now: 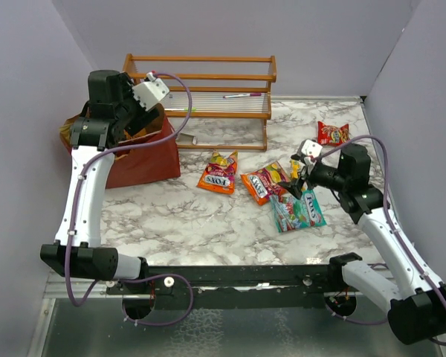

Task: Place the snacks into the paper bag
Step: Place the snack in the paper bag, then pick up the snack from the center of the board.

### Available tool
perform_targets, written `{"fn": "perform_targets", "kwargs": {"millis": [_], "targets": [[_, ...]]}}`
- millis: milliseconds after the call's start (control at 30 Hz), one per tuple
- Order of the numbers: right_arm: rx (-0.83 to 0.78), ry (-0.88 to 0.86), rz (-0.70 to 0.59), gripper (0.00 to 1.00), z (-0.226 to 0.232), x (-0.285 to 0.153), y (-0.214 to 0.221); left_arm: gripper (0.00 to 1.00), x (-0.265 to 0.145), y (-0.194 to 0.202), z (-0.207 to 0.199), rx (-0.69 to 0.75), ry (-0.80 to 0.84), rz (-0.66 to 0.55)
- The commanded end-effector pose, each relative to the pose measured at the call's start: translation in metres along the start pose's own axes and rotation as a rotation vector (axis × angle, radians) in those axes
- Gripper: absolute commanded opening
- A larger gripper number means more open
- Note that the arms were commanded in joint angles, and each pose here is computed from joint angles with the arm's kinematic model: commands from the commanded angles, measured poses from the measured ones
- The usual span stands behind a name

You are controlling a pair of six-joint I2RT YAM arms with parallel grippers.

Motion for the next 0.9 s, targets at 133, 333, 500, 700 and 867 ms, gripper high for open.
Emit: {"fn": "perform_targets", "kwargs": {"millis": [133, 333, 500, 700, 867], "targets": [[0.14, 0.236, 0.272, 0.93, -0.049, -0.001, 0.053, 0.93, 0.0, -0.061, -0.056, -0.39, 0.315, -0.31], [0.23, 0.198, 0.482, 0.9, -0.04, 0.001, 0.102, 0.94, 0.0, -0.078, -0.116, -0.507, 0.594, -0.388], [0.268, 0.139, 0.499, 0.88, -0.027, 0.003, 0.11, 0.94, 0.01, -0.08, -0.173, -0.456, 0.691, -0.385], [0.253, 0.126, 0.436, 0.88, -0.02, 0.003, 0.099, 0.94, 0.043, -0.067, -0.237, -0.301, 0.669, -0.286], [0.227, 0.14, 0.457, 0.88, -0.02, -0.001, 0.105, 0.94, 0.074, -0.073, -0.264, -0.276, 0.661, -0.26]]}}
Point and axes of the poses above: each gripper's point midway between its finger pads, its own x axis out along the fingers, its own z axis along the line the jaws close on, y = z × x, the point moved 1 cm from there along -x, back along the fingers, and after that the axes turned 12 degrees about -x, right-handed, at the moved point
